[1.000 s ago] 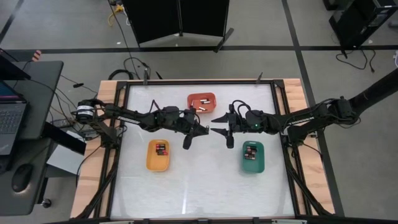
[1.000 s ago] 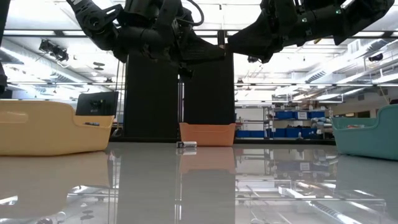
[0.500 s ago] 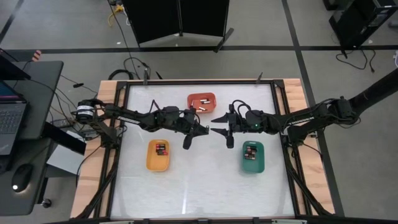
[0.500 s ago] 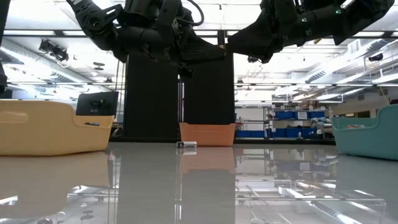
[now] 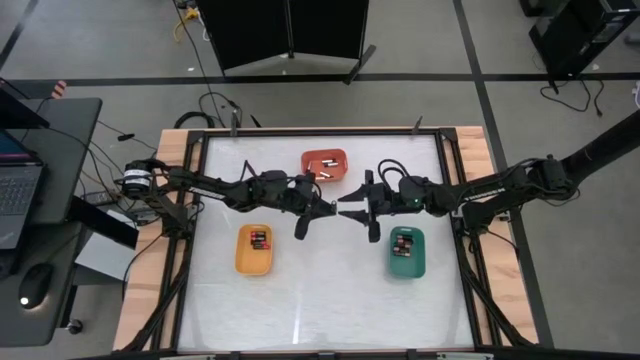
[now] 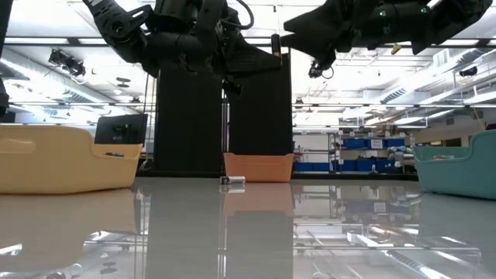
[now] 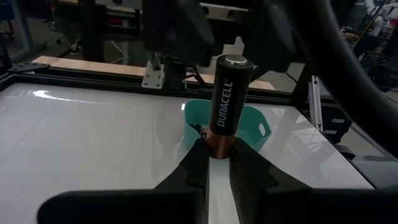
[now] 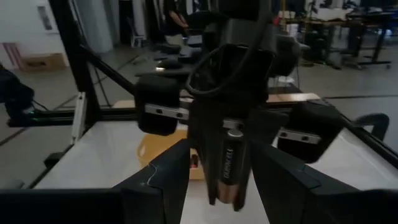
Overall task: Sort batteries
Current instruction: Put the brown battery into the green bin
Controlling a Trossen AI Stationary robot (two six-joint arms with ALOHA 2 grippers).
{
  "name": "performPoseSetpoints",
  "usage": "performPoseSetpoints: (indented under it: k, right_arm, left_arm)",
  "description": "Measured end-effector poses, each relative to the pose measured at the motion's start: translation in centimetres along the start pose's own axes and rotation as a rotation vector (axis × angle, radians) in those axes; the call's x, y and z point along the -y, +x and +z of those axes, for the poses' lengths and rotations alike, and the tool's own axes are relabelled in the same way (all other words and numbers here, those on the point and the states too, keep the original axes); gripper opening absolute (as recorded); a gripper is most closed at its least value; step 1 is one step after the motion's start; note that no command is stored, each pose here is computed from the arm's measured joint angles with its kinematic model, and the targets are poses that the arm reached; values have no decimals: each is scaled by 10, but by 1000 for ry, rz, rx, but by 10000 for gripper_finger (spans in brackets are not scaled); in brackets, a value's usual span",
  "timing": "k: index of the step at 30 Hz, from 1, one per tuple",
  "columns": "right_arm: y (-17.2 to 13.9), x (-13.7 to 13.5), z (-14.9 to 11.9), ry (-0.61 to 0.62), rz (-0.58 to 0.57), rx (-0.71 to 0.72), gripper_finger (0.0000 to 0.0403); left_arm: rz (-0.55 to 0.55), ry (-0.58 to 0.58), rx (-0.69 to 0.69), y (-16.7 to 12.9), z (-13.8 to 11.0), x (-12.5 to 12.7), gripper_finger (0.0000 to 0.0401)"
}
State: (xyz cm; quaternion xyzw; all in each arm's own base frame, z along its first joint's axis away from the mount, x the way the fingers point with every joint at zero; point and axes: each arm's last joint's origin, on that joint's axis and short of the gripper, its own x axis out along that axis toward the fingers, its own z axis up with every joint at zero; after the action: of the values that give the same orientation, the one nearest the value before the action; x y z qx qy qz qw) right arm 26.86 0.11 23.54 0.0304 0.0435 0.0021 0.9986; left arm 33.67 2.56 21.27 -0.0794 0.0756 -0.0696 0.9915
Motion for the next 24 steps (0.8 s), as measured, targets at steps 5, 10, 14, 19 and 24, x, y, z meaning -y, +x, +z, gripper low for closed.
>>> performPoseSetpoints:
  k: [5,10,14,19,24]
  right_arm:
    - [0,0,3,25,11,33,179]
    - [0,1,5,35,5,47,174]
    - [0,3,5,45,-2,49,174]
    - [0,3,6,44,-1,59,171]
    - [0,3,6,42,-1,61,159]
  left_arm:
    - [9,1,5,0,0,0,44]
    - [4,13,42,0,4,0,44]
    - [3,17,56,1,8,0,44]
    - [6,47,42,8,20,0,44]
    - [6,65,38,11,27,0,44]
